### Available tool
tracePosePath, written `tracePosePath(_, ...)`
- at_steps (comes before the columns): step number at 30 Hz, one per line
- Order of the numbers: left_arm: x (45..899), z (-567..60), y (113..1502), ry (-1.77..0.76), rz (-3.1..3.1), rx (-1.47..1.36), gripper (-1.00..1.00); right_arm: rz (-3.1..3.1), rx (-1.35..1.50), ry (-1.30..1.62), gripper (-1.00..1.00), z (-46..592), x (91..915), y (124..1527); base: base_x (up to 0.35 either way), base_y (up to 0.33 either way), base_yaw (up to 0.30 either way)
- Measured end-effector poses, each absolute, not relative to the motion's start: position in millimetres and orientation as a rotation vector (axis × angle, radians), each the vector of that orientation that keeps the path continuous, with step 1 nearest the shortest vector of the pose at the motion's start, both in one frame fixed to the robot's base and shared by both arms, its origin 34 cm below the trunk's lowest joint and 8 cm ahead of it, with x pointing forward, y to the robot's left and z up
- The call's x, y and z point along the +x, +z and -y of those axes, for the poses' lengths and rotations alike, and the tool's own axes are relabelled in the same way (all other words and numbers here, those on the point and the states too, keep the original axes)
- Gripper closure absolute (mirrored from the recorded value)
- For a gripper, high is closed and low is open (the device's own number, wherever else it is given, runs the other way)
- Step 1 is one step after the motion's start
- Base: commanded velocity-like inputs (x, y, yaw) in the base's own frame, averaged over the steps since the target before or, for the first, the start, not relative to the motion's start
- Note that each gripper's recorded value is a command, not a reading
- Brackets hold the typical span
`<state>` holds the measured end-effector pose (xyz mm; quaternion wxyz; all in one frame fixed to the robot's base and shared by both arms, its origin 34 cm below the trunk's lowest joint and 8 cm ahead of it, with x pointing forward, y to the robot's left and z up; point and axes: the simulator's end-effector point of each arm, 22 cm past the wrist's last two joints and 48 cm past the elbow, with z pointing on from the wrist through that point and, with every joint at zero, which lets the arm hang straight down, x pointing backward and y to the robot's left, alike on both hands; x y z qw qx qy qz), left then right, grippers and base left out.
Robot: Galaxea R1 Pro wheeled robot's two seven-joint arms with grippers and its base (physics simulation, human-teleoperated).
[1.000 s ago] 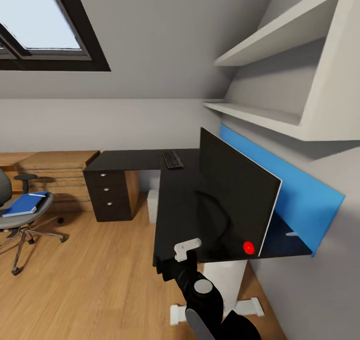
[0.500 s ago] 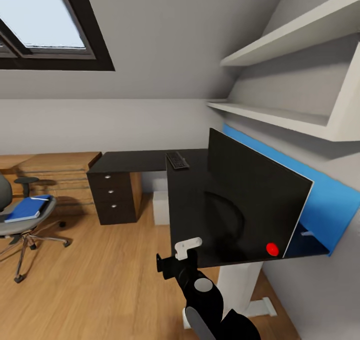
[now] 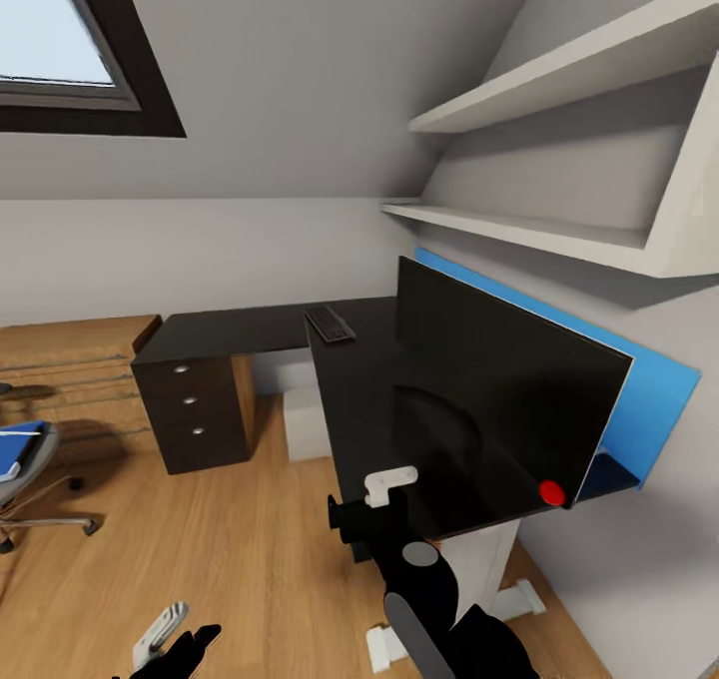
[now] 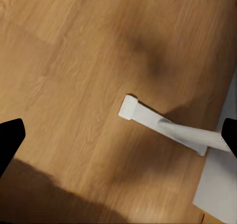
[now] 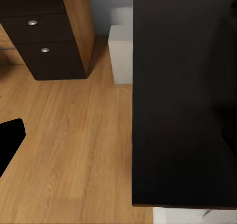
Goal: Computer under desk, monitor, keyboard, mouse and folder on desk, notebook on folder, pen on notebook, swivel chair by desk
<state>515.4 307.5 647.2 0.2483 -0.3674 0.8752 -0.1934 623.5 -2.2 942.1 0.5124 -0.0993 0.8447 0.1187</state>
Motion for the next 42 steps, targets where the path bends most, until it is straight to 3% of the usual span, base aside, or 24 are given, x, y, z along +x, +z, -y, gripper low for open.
tracePosePath(10, 504.7, -341.4, 651.9, -0.491, -2.284, -1.142, -1.0, -2.027, -0.236, 0.283, -1.0, 3.2, 625.8, 944.5, 0.19, 0.302, -0.228)
tracePosePath(31, 499.5, -338.6, 667.5, -0.479, -2.24, -1.121, -1.0, -2.029, -0.231, 0.281, -1.0, 3.6, 627.2, 944.4, 0.216, 0.283, -0.2)
tracePosePath(42, 499.7, -338.6, 667.6, -0.479, -2.24, -1.121, -1.0, -2.021, -0.223, 0.279, -1.0, 4.2, 628.2, 945.8, 0.169, 0.293, -0.093)
